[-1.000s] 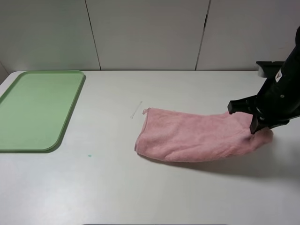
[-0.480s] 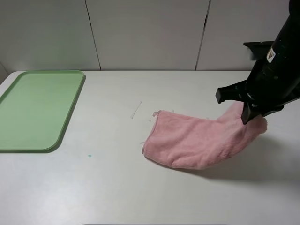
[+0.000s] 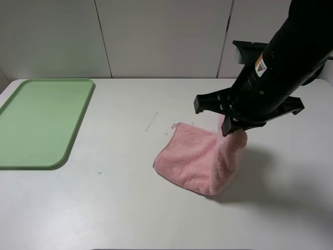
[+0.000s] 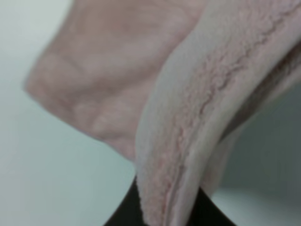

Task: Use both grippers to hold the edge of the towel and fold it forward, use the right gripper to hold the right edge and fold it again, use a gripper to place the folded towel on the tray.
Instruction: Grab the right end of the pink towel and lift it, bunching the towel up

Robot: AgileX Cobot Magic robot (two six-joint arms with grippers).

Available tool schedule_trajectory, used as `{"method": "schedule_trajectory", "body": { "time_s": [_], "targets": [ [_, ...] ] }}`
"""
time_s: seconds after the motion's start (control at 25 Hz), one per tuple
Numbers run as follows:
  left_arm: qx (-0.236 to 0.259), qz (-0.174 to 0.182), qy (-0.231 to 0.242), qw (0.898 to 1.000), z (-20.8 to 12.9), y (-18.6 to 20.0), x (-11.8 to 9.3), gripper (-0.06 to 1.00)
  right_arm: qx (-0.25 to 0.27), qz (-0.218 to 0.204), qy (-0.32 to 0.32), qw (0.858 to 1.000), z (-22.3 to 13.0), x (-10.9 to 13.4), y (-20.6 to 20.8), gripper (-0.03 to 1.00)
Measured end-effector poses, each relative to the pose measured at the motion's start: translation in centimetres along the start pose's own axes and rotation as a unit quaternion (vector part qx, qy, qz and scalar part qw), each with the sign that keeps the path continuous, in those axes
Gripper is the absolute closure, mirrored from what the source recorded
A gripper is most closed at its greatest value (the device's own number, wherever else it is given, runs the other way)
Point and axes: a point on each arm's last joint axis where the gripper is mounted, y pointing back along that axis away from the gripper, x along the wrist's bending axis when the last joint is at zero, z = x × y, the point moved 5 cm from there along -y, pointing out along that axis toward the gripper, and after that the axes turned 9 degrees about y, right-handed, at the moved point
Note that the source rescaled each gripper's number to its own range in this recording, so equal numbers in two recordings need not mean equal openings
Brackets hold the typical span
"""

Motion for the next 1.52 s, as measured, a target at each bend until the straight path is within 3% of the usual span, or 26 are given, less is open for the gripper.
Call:
{"method": "schedule_trajectory", "body": {
  "time_s": [0.64,1.52],
  "targets": [
    [0.001,0.000,0.000,1.000,0.0,0.0,0.0,-0.06,0.004,0.037,-0.028,0.999,1.5,2.7,-8.1,0.93],
    [0.001,0.000,0.000,1.000,0.0,0.0,0.0,-0.06,-0.034,0.054,-0.035,0.997,2.8,3.3,-11.6,0.93]
  ]
}}
